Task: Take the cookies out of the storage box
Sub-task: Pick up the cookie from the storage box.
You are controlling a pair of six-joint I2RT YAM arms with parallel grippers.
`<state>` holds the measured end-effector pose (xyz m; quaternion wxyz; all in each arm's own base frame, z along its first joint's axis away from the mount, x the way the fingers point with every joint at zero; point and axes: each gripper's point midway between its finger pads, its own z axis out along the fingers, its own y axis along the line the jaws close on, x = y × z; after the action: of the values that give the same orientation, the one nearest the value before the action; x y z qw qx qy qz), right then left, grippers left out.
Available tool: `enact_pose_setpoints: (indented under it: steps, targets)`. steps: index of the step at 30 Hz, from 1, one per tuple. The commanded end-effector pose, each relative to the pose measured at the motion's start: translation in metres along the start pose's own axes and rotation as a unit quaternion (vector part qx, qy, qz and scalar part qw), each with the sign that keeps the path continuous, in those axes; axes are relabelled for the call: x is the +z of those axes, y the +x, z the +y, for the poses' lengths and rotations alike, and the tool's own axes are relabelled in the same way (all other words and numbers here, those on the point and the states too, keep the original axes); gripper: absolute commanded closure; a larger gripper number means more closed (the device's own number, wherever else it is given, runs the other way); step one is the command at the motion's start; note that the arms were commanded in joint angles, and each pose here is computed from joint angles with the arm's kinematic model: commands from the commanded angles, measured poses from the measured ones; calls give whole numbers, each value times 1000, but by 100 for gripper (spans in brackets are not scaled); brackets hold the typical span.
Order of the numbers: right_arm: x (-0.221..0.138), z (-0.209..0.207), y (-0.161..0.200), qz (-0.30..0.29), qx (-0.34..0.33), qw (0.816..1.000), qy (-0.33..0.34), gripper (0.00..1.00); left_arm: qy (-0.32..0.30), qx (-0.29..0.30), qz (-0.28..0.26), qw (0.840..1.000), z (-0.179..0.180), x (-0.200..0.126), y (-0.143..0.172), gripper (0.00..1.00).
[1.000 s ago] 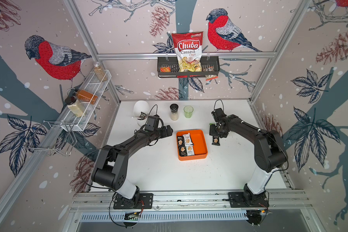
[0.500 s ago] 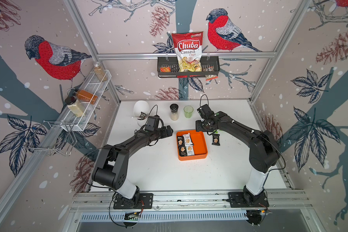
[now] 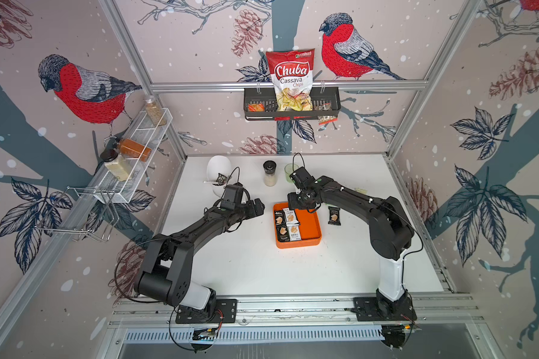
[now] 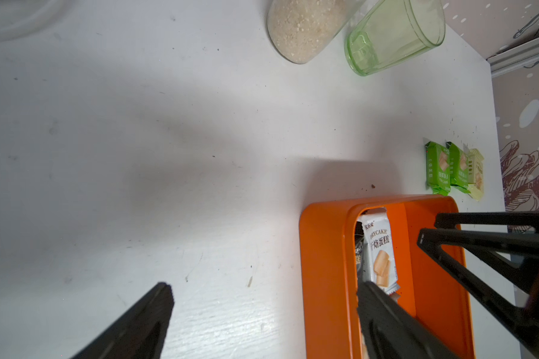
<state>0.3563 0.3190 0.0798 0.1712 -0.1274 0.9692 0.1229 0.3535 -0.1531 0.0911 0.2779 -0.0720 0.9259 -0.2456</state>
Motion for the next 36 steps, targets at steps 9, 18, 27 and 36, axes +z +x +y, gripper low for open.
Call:
enact_pose_setpoints:
  steps: [9, 18, 27, 36]
  targets:
    - [21, 18, 15, 26, -23, 999, -5, 34, 1, 3, -19, 1000, 0, -6, -9, 4]
    - [30, 12, 24, 41, -23, 999, 12, 36, -1, 5, -21, 1000, 1, -11, -9, 4]
    - [36, 4, 30, 51, -28, 998, 39, 38, -2, 1, -24, 1000, 4, -13, -8, 4]
    - [34, -1, 30, 49, -32, 997, 57, 39, -1, -2, -26, 1000, 5, -13, -8, 4]
